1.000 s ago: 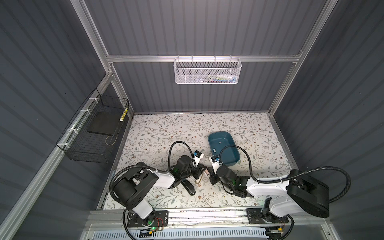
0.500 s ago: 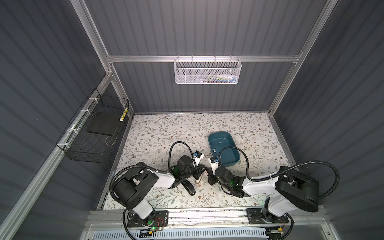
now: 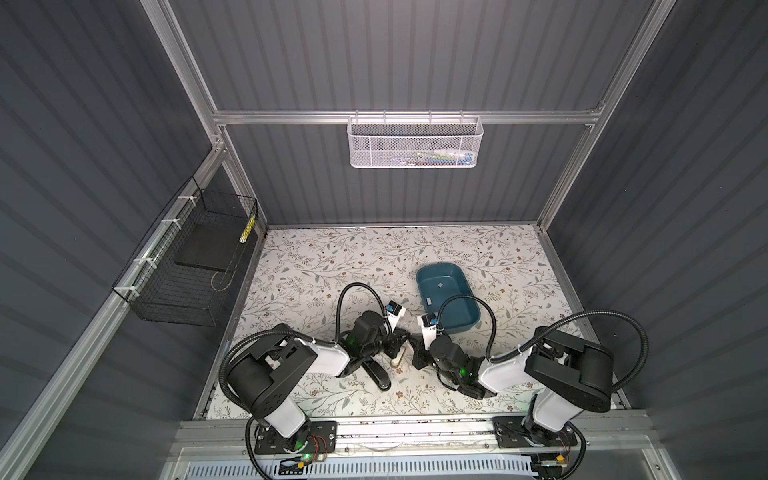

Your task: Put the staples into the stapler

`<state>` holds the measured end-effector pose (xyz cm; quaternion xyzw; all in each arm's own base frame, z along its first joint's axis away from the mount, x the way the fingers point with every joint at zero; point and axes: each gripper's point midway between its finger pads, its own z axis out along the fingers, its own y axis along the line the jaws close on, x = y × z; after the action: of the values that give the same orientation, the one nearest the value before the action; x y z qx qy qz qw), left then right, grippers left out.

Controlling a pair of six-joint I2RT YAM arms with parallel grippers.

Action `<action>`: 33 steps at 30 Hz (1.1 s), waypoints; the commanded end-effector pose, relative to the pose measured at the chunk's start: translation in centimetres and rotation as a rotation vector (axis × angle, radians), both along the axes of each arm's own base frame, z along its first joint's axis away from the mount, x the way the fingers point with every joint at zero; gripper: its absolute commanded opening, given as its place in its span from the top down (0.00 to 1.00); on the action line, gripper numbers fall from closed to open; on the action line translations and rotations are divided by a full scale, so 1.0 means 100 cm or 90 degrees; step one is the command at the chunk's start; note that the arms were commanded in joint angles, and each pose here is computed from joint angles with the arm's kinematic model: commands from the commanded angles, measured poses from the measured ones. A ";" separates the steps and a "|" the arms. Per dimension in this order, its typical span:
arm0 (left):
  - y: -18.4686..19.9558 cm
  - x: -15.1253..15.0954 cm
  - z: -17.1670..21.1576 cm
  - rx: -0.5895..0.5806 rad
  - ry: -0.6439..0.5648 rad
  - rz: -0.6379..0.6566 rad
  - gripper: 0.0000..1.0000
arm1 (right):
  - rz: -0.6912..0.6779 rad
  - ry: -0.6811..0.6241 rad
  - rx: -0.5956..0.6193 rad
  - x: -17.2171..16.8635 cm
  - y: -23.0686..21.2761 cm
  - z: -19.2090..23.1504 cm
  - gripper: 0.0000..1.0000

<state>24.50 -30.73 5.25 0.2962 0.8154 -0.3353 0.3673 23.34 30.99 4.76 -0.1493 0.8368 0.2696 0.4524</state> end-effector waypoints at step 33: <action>0.119 0.014 0.092 0.070 -0.060 0.371 0.09 | 0.034 0.035 -0.180 -0.017 -0.027 0.009 0.43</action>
<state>26.59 -22.48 16.64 0.1412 0.8309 -0.2164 0.4928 22.36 28.98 7.76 -0.2071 0.8603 0.1915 0.4246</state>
